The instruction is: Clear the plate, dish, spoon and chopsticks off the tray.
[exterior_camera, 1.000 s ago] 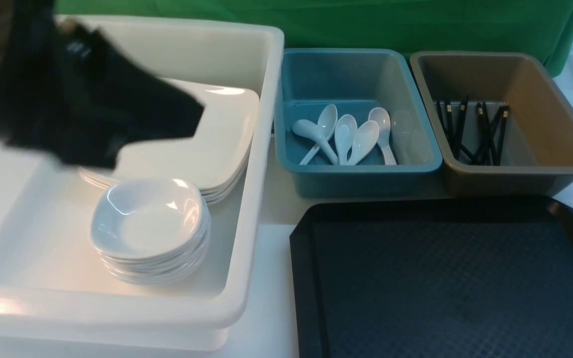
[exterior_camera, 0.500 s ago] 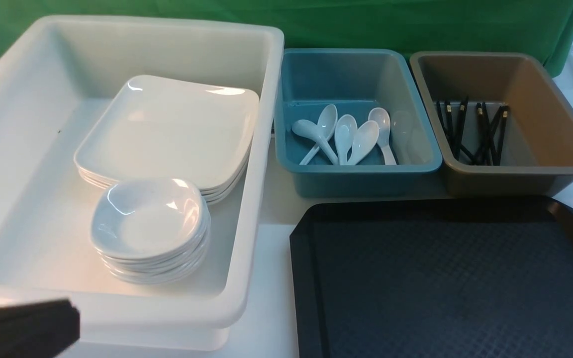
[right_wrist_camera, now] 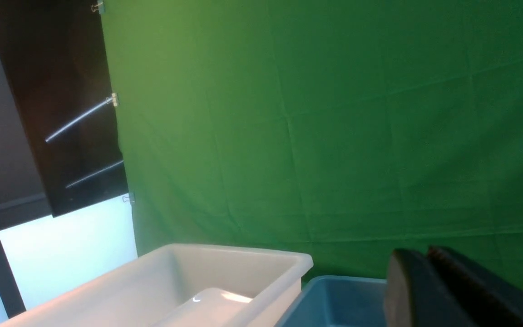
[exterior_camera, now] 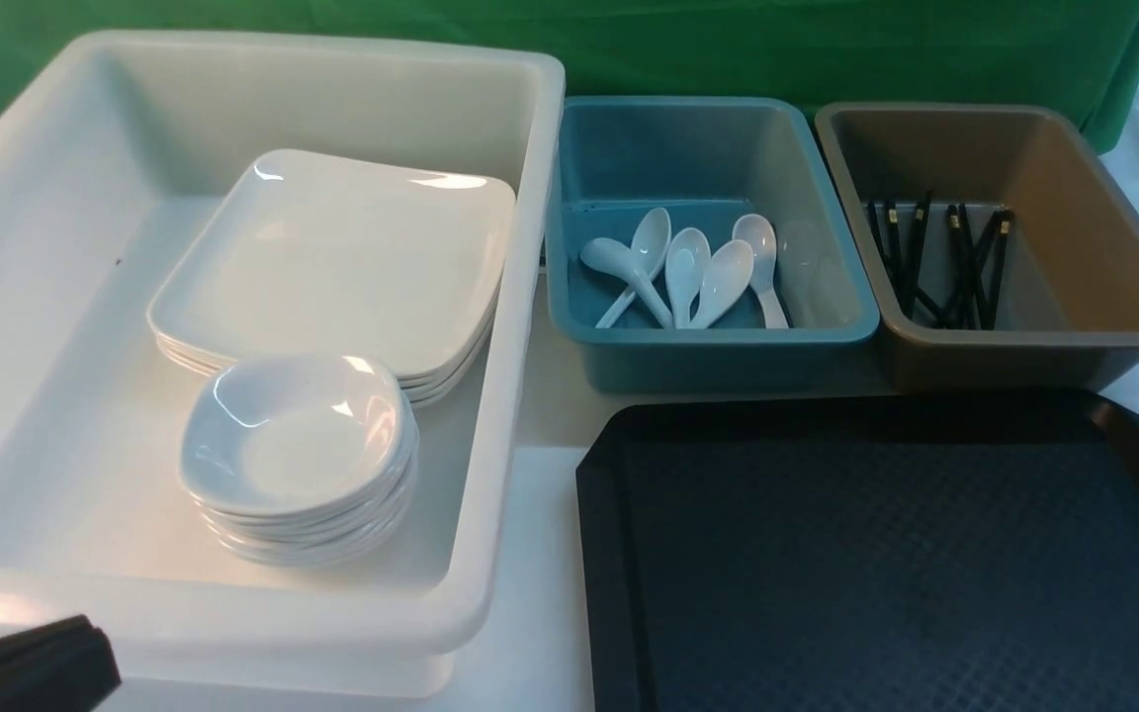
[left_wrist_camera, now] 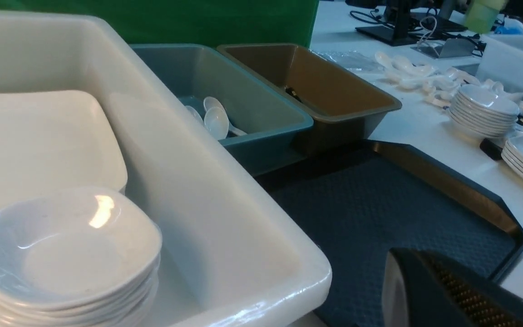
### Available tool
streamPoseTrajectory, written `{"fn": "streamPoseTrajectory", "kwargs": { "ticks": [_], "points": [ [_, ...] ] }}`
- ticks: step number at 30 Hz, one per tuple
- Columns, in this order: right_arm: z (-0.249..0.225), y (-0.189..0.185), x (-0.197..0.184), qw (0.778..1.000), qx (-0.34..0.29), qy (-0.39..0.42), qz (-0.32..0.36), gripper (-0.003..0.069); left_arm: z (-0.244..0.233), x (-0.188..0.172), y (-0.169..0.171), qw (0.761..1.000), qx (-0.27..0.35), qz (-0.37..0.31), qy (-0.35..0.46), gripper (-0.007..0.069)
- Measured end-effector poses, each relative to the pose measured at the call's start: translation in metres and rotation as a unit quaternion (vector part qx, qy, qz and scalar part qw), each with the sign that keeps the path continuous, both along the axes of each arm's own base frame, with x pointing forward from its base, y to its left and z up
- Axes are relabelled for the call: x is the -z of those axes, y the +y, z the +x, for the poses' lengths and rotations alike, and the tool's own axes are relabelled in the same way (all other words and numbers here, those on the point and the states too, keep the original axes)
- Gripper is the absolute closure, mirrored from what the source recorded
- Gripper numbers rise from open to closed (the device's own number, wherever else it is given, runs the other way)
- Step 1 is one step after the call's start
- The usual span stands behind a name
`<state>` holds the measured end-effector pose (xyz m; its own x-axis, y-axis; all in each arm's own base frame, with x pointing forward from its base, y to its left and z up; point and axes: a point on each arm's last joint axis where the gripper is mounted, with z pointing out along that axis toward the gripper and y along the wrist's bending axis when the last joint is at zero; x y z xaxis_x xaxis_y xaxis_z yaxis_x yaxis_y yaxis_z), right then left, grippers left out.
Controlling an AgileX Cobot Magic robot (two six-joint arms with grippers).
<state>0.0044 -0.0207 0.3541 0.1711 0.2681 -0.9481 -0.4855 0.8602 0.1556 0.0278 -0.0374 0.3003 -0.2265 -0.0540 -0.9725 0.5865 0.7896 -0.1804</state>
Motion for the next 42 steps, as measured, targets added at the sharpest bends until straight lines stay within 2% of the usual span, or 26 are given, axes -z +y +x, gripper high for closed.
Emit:
{"fn": "streamPoseTrajectory", "kwargs": {
  "ticks": [22,27,30,31,33,36,37,38,42],
  "points": [
    [0.0,0.0,0.0,1.0,0.0,0.0,0.001,0.055,0.003,-0.005,0.003,0.999,-0.022,0.001,-0.035,0.0622],
    [0.0,0.0,0.0,1.0,0.0,0.0,0.001,0.054,0.009,-0.002,0.013,0.993,-0.103,0.013,-0.063,0.0622],
    [0.0,0.0,0.0,1.0,0.0,0.0,0.001,0.0531,0.014,0.013,0.021,0.978,-0.185,0.022,-0.093,0.0622],
    [0.0,0.0,0.0,1.0,0.0,0.0,0.001,0.0531,0.014,0.013,0.022,0.977,-0.189,0.023,-0.094,0.0622],
    [0.0,0.0,0.0,1.0,0.0,0.0,0.001,0.0526,0.017,0.031,0.028,0.962,-0.248,0.024,-0.109,0.0622],
    [0.0,0.0,0.0,1.0,0.0,0.0,0.001,0.0518,0.021,0.058,0.033,0.949,-0.298,0.032,-0.103,0.0622],
    [0.0,0.0,0.0,1.0,0.0,0.0,0.001,0.0516,0.023,0.069,0.034,0.931,-0.352,0.042,-0.09,0.0622],
    [0.0,0.0,0.0,1.0,0.0,0.0,0.001,0.0516,0.025,0.079,0.035,0.946,-0.312,0.042,-0.078,0.0622],
    [0.0,0.0,0.0,1.0,0.0,0.0,0.001,0.0512,0.028,0.106,0.035,0.948,-0.309,0.065,-0.039,0.0622]
  ]
}}
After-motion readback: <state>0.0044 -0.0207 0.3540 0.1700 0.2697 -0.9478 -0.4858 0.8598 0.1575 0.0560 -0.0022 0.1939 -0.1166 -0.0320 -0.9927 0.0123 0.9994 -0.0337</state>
